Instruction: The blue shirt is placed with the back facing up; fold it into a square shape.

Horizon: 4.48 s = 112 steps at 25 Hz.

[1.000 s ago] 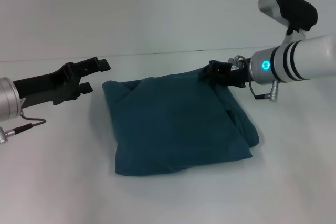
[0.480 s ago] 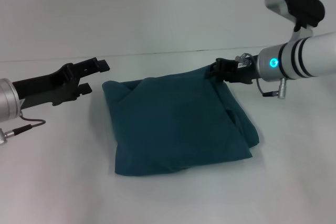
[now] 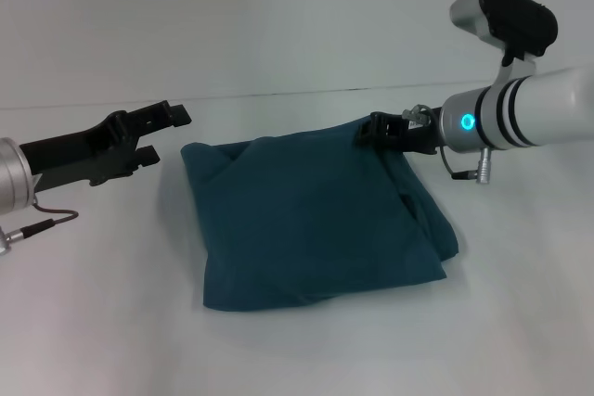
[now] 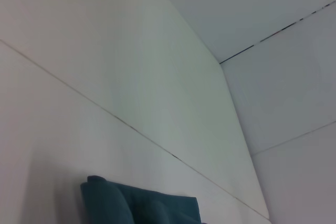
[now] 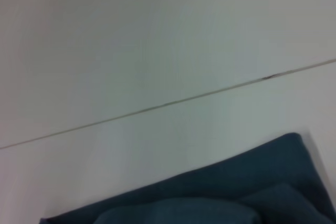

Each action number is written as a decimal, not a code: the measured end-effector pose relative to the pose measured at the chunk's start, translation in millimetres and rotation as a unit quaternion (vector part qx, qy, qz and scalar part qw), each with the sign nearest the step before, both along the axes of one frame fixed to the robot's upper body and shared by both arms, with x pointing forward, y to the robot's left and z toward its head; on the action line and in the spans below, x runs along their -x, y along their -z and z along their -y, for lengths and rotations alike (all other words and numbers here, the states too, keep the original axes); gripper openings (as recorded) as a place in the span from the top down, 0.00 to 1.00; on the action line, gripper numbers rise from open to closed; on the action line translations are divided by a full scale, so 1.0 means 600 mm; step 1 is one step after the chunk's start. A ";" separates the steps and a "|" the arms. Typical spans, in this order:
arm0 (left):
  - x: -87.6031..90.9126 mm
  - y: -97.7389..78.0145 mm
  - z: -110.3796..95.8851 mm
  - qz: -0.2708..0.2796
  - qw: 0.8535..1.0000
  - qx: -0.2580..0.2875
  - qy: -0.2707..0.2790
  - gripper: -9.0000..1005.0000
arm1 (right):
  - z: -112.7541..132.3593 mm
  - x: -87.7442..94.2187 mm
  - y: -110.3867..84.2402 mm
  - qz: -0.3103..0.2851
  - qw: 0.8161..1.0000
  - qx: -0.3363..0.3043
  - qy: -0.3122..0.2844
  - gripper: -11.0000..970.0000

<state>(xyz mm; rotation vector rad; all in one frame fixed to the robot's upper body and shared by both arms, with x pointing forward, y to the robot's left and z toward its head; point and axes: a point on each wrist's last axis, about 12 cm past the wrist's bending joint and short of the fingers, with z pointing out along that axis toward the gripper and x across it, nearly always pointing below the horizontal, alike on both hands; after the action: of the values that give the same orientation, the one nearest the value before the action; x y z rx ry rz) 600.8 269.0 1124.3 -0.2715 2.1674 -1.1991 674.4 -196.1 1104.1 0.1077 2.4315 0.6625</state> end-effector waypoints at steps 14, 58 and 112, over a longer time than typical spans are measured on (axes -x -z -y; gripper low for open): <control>0.001 0.002 -0.004 0.001 1.000 -0.002 -0.005 0.07 | -0.019 0.010 -0.012 0.007 0.998 -0.049 -0.038 0.65; 0.117 -0.025 -0.034 0.196 0.920 -0.075 0.332 0.07 | 0.229 0.262 -0.010 0.121 0.936 -0.160 -0.290 0.21; 0.093 0.011 0.056 0.162 0.901 -0.122 0.383 0.07 | 0.138 0.232 0.013 0.055 0.912 -0.145 -0.379 0.15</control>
<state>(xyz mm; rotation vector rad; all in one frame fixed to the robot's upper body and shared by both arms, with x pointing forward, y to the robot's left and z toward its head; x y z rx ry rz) 545.0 235.3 1117.9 0.9086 2.1299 -1.2180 535.2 -278.9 1096.5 -0.7714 2.2033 1.3195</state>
